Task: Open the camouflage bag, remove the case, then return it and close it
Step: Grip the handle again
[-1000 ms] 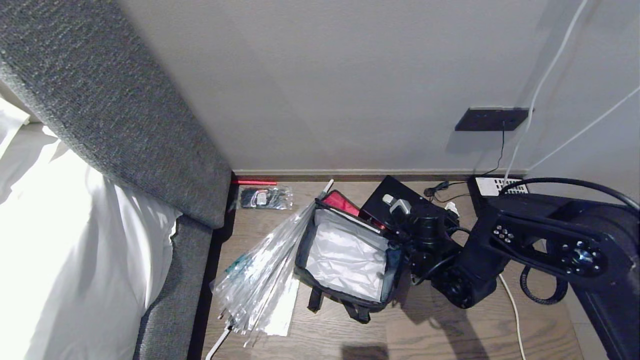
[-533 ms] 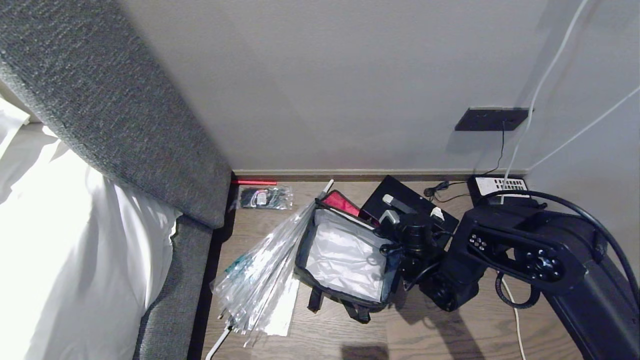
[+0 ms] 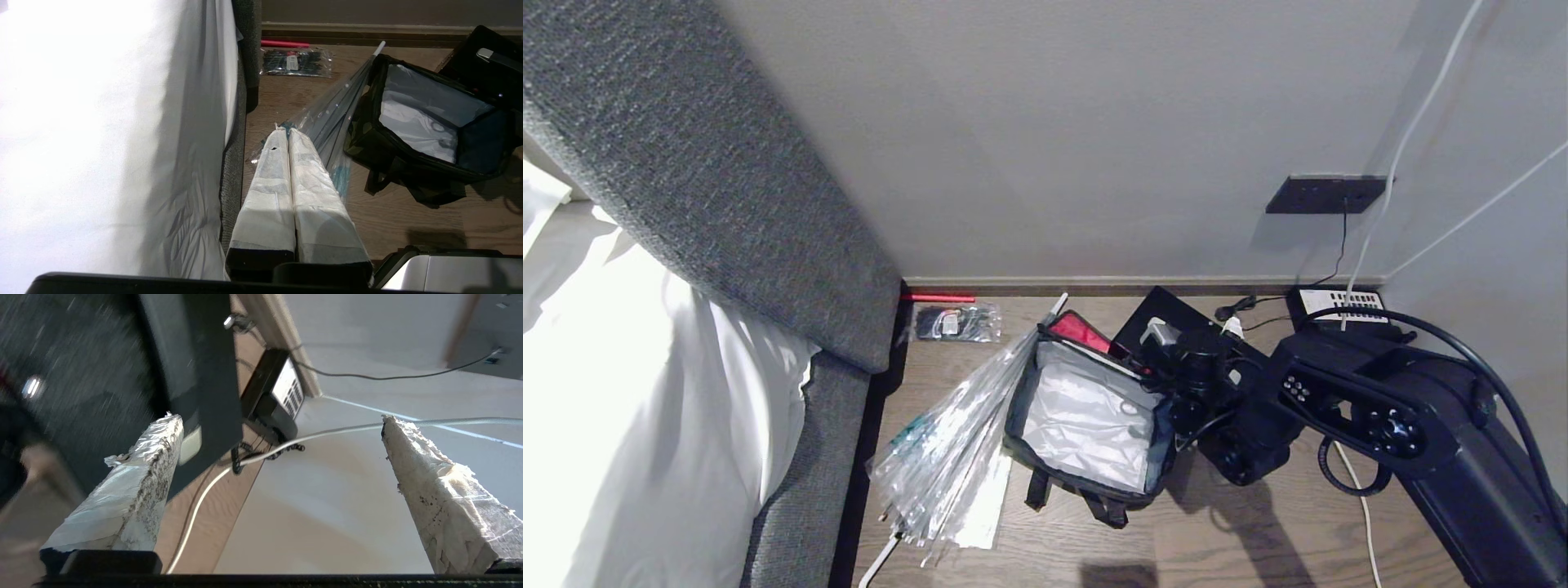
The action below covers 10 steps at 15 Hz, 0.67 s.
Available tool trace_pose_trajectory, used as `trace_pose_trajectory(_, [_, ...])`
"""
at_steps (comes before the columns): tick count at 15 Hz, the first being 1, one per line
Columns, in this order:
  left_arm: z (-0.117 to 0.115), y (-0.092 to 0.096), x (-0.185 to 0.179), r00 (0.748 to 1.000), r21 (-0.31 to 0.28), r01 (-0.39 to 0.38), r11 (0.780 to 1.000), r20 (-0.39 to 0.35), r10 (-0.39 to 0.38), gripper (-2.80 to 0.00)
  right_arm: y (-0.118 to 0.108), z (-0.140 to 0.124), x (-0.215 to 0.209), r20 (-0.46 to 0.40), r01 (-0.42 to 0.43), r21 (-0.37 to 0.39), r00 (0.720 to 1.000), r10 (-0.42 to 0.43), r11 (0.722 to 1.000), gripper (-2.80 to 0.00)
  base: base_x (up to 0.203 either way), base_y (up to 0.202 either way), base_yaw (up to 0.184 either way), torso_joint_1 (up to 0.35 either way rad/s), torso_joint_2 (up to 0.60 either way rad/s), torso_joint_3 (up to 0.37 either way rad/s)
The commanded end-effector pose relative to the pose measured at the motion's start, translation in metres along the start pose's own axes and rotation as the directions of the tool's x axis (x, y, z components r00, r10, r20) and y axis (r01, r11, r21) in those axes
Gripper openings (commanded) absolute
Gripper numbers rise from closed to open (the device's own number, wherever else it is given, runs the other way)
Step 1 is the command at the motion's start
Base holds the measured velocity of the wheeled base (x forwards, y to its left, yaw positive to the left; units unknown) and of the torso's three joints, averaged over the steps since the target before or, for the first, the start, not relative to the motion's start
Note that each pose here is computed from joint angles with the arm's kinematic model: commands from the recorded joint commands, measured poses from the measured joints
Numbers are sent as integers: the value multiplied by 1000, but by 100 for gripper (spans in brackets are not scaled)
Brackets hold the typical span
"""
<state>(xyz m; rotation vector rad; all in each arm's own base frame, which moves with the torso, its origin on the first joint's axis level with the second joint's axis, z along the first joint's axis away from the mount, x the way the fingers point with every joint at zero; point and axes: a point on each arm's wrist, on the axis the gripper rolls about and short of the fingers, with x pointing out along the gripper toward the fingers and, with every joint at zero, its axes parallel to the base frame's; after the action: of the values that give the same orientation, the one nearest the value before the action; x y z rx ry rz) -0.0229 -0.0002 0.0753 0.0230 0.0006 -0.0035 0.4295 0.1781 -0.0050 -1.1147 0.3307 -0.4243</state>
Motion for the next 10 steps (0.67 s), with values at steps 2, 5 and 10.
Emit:
trace_pose_trajectory(2, [0, 0, 0, 1000, 0, 0, 1000, 1, 0, -280, 1, 2, 4, -13, 21, 21, 1000, -20, 1000, 0, 0, 0, 0, 0, 0, 0])
trace_pose_trajectory(5, [0, 0, 0, 1000, 0, 0, 1000, 1, 0, -280, 5, 5, 10, -15, 34, 44, 999, -33, 998, 0, 0, 0, 0, 0, 0, 0])
trace_pose_trajectory(10, [0, 0, 0, 1000, 0, 0, 1000, -1, 0, -280, 4, 12, 15, -6, 48, 86, 999, -47, 995, 0, 0, 0, 0, 0, 0, 0])
